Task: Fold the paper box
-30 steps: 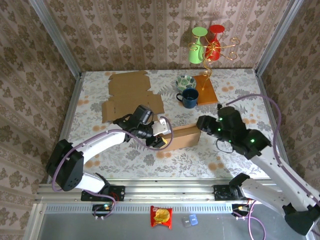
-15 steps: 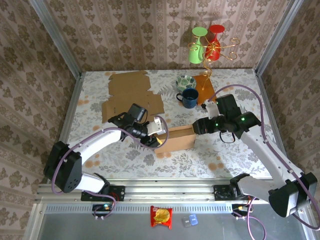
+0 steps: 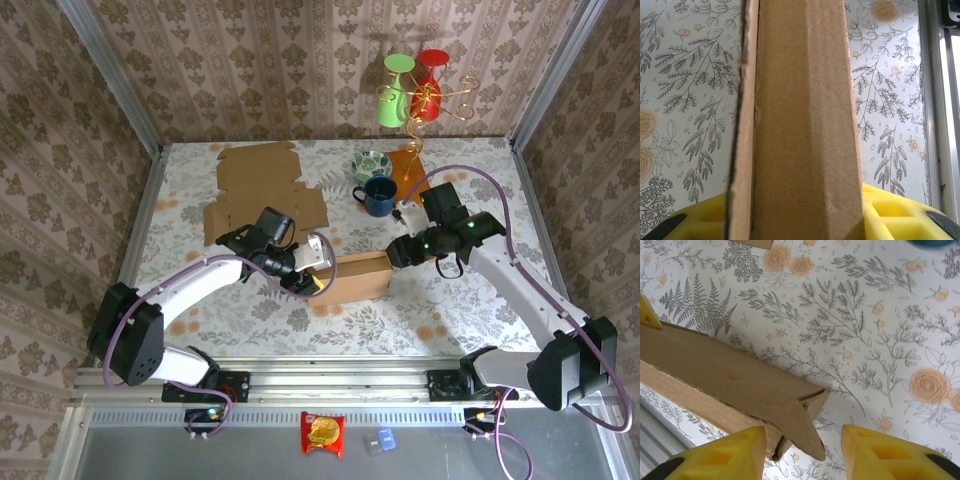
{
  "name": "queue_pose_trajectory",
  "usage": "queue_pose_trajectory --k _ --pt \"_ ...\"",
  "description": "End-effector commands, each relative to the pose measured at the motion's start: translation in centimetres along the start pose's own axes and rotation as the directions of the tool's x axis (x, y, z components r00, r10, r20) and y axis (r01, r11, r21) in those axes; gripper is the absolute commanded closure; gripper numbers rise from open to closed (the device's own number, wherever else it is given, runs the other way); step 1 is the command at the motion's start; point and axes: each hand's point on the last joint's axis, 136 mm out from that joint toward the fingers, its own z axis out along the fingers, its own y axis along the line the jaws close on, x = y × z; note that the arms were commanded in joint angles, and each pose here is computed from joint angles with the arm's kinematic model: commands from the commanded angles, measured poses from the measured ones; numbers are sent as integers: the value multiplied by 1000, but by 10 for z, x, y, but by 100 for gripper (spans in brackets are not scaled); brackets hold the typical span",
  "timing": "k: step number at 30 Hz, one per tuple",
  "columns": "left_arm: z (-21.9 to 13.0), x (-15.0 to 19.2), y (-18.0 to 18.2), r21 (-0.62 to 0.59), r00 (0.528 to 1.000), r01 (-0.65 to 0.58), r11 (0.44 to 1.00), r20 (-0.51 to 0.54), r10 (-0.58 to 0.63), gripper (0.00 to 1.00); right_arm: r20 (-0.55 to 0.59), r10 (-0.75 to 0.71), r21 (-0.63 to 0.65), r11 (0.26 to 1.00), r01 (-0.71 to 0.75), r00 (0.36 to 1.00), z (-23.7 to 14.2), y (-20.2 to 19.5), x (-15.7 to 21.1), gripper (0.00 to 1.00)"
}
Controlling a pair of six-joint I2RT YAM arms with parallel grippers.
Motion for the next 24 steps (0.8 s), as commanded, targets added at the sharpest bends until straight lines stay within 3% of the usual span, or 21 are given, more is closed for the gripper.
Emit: queue_pose_trajectory --k 1,5,16,24 --pt "1 10 -6 27 999 8 1000 -38 -7 63 -8 -32 24 999 32 999 -4 0 -4 62" --pt "1 10 -5 23 999 11 1000 -38 -10 62 -26 -41 34 999 42 999 -3 0 0 70" --pt "2 7 -3 21 999 9 1000 -35 -8 62 -58 -58 84 995 62 997 2 -2 -1 80" --pt "2 7 1 1 999 19 1000 -36 -19 63 -49 -68 101 992 73 996 -1 5 -5 97"
